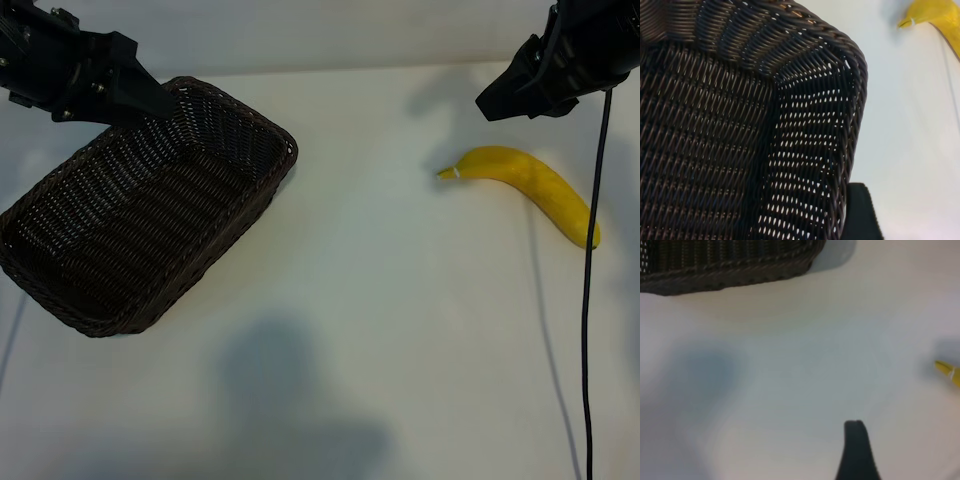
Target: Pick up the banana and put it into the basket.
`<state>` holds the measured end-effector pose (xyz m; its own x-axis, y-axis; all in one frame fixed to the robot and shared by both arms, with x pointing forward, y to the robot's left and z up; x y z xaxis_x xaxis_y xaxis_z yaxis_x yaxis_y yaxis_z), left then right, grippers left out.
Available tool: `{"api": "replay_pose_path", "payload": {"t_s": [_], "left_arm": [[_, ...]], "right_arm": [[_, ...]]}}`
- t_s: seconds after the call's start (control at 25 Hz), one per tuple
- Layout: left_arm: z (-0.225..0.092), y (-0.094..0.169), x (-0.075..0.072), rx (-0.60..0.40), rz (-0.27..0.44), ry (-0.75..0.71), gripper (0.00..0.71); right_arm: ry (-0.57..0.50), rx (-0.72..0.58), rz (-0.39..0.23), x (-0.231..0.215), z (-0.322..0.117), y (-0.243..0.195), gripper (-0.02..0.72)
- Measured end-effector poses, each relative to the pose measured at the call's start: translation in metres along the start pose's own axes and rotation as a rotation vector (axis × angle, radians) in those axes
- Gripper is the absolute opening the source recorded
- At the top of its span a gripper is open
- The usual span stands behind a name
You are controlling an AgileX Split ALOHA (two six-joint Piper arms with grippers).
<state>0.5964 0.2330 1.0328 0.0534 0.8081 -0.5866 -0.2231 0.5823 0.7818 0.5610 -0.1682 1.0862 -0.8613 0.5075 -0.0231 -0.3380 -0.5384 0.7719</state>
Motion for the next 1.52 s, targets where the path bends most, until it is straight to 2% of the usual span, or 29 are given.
{"api": "replay_pose_path", "payload": {"t_s": [0.88,1.16,1.32,1.52], "left_arm": [[0.000,0.000,0.000,-0.001,0.000,-0.003,0.507],[0.014,0.001,0.003,-0.108,0.026,-0.023,0.507],[0.014,0.001,0.003,-0.109,0.023,0.038,0.507],[0.006,0.010,0.004,-0.064,0.008,0.105,0.499]], "right_arm": [[-0.004,0.000,0.000,0.000,0.000,0.000,0.503],[-0.004,0.000,0.000,0.000,0.000,0.000,0.503],[-0.005,0.000,0.000,0.000,0.000,0.000,0.503],[-0.006,0.000,0.000,0.000,0.000,0.000,0.503]]}}
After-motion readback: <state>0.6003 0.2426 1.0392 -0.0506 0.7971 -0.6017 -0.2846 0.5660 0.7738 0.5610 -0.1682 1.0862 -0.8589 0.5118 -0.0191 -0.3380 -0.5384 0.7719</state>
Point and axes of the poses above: a point on each arm's last joint axis where the gripper is mounted, y pointing back along that axis away from the gripper, x along the wrist's bending axis when the last joint is at zero, z = x × y, the point moved 4 cm from there along -y, pointing out along that axis toward the gripper, and after that the axes turned 14 degrees about y, right-handed, at the moved point
